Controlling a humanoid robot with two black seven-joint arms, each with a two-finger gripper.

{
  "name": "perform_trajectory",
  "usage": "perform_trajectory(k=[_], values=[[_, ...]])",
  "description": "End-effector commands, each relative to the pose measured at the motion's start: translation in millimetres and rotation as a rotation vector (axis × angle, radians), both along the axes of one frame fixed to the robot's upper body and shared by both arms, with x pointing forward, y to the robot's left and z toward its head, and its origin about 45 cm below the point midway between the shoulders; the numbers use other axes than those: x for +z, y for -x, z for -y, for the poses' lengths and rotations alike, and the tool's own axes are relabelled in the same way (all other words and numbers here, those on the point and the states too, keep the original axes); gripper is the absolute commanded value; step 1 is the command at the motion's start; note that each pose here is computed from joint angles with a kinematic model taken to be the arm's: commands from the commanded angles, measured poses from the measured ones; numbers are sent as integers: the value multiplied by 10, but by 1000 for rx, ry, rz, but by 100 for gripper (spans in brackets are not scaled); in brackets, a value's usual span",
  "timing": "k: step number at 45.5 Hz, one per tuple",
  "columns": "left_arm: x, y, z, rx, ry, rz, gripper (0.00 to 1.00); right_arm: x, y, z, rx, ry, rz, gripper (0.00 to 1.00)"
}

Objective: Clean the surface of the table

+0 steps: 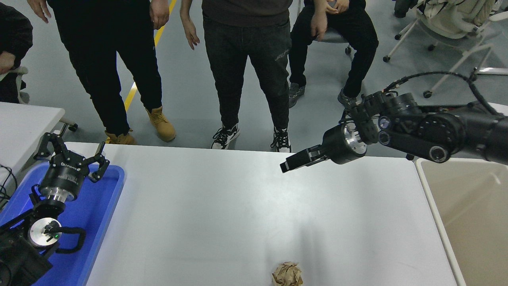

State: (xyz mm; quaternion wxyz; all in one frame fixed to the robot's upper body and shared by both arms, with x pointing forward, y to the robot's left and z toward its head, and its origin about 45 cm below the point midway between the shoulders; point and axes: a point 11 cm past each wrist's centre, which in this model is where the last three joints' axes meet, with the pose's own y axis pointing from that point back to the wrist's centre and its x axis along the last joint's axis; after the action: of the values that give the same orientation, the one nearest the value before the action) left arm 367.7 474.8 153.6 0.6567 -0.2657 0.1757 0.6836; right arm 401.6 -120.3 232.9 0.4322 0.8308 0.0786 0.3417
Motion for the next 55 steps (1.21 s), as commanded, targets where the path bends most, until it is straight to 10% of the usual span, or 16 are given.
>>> perform_trajectory(k=[1,36,55], values=[[0,0,0,0,0,0,100,-337,339,-391,144,61,-61,99],[0,0,0,0,0,0,100,-1262,1161,-435,323,198,-242,99],[0,0,0,0,0,0,100,-1281,1044,-326,290,199,-208,98]])
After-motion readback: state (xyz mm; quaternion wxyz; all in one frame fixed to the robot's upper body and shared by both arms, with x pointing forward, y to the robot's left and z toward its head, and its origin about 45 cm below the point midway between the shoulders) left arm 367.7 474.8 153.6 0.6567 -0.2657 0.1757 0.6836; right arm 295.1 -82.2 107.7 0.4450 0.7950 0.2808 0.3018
